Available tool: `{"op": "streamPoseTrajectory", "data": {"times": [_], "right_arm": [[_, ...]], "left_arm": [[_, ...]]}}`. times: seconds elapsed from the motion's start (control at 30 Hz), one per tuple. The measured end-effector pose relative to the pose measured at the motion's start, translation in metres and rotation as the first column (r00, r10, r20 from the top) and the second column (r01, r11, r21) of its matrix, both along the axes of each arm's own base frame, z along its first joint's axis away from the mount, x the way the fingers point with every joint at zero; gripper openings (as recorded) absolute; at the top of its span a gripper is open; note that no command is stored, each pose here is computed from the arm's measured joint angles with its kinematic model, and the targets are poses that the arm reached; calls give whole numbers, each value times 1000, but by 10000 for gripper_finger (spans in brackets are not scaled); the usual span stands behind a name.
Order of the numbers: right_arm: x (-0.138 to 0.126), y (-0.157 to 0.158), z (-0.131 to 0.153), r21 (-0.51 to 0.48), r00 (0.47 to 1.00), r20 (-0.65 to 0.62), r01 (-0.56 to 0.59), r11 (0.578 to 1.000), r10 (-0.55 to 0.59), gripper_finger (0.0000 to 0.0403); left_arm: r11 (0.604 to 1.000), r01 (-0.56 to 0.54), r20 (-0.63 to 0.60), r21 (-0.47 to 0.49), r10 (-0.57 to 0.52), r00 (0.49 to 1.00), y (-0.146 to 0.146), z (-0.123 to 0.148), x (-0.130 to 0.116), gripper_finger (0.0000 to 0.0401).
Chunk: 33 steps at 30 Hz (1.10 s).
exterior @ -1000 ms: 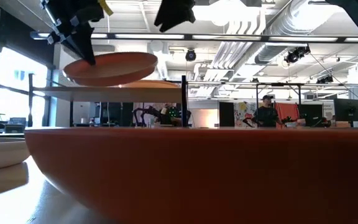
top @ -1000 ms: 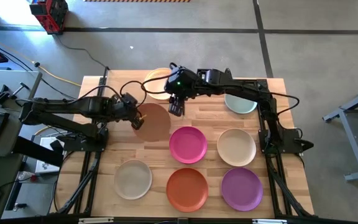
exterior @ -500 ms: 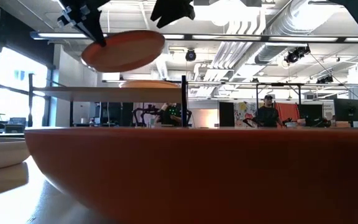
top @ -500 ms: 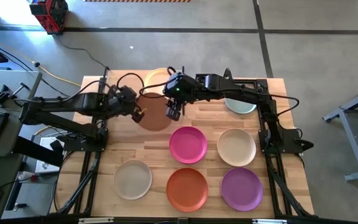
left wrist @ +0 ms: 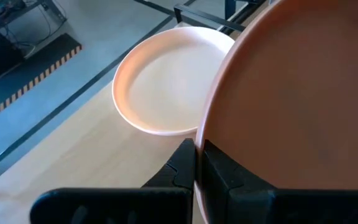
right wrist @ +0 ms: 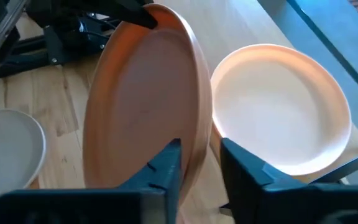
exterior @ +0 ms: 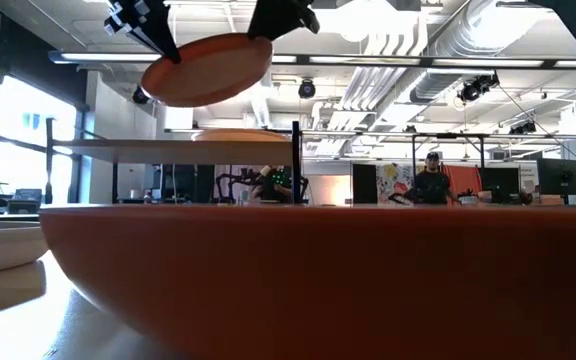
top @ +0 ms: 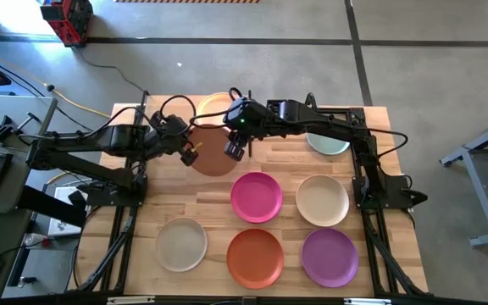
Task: Place and stack plates onto a shelf
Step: Stack the brown plate on top of the light orange plate on the shelf
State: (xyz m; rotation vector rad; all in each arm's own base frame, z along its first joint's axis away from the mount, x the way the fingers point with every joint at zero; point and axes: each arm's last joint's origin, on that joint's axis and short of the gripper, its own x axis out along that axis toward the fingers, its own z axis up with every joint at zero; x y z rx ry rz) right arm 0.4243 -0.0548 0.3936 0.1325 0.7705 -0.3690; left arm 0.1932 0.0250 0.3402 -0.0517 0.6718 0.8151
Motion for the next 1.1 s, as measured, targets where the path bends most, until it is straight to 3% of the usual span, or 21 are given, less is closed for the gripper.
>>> {"op": "streamPoseTrajectory", "data": {"times": [0.23, 0.57, 0.87, 1.1], "right_arm": [[1, 0, -2, 38, 999, 3, 48, 998, -48, 6], [0, -1, -3, 63, 993, 13, 117, 991, -118, 1], [-1, -1, -3, 63, 992, 0, 123, 990, -123, 1], [-1, -1, -4, 63, 992, -3, 123, 990, -123, 0]], "left_arm": [[1000, 10, -10, 7, -10, 1000, 0, 0, 0, 1], [1000, 14, -9, 10, -14, 1000, 0, 0, 0, 1], [996, 59, -31, 62, -57, 998, 0, 3, 3, 1], [997, 60, -23, 49, -59, 998, 3, 3, 3, 9]]}}
